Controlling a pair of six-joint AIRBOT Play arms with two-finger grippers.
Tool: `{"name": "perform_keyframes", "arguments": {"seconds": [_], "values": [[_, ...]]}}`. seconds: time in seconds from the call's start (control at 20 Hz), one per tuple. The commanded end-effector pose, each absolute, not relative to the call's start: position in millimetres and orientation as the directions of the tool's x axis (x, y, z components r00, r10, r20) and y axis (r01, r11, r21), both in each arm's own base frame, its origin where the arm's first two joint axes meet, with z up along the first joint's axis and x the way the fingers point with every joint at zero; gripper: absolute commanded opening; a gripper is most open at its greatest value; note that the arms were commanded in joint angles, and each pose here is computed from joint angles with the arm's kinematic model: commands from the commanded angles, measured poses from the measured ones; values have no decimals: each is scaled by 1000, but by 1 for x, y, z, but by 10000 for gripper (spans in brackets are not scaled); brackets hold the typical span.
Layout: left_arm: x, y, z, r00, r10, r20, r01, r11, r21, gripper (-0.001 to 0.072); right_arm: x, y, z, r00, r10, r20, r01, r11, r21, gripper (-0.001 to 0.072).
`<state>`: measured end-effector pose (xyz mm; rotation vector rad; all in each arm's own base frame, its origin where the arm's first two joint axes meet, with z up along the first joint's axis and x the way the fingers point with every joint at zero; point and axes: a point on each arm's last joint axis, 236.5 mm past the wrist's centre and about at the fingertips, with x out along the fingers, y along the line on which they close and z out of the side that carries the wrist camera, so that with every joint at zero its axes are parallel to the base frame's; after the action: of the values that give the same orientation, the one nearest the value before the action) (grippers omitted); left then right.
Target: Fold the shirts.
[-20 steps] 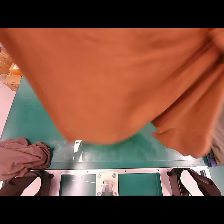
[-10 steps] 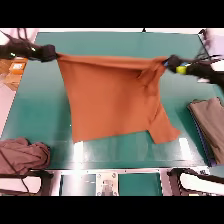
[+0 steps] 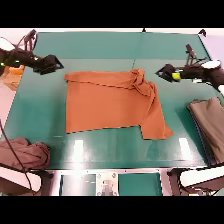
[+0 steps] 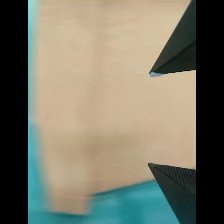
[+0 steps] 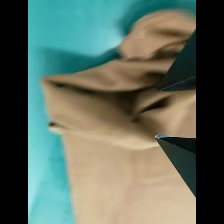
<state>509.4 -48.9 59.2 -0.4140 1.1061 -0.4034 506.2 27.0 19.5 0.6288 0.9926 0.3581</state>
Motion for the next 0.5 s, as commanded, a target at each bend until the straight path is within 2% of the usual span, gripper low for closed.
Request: {"name": "perform_keyframes", "arguments": {"seconds": [0.0, 0.05, 0.15, 0.35, 0.45], "values": [[440, -35, 48, 122, -580, -805, -7, 811, -585, 619, 446, -15, 21, 403, 610, -682, 67, 724, 687, 300], [421, -39, 38, 46, -596, -802, -30, 801, -597, 619, 431, -26, 17, 408, 604, -684, 99, 716, 691, 276], [389, -51, 18, -47, -616, -786, -72, 787, -612, 528, 401, -50, 6, 442, 571, -692, 175, 702, 691, 276], [320, -67, -38, -132, -615, -778, -145, 788, -598, 528, 345, -67, -35, 405, 555, -727, 331, 652, 682, 293], [290, -70, -59, -166, -607, -777, -159, 794, -587, 528, 338, -57, -57, 396, 551, -735, 359, 644, 676, 342]]}}
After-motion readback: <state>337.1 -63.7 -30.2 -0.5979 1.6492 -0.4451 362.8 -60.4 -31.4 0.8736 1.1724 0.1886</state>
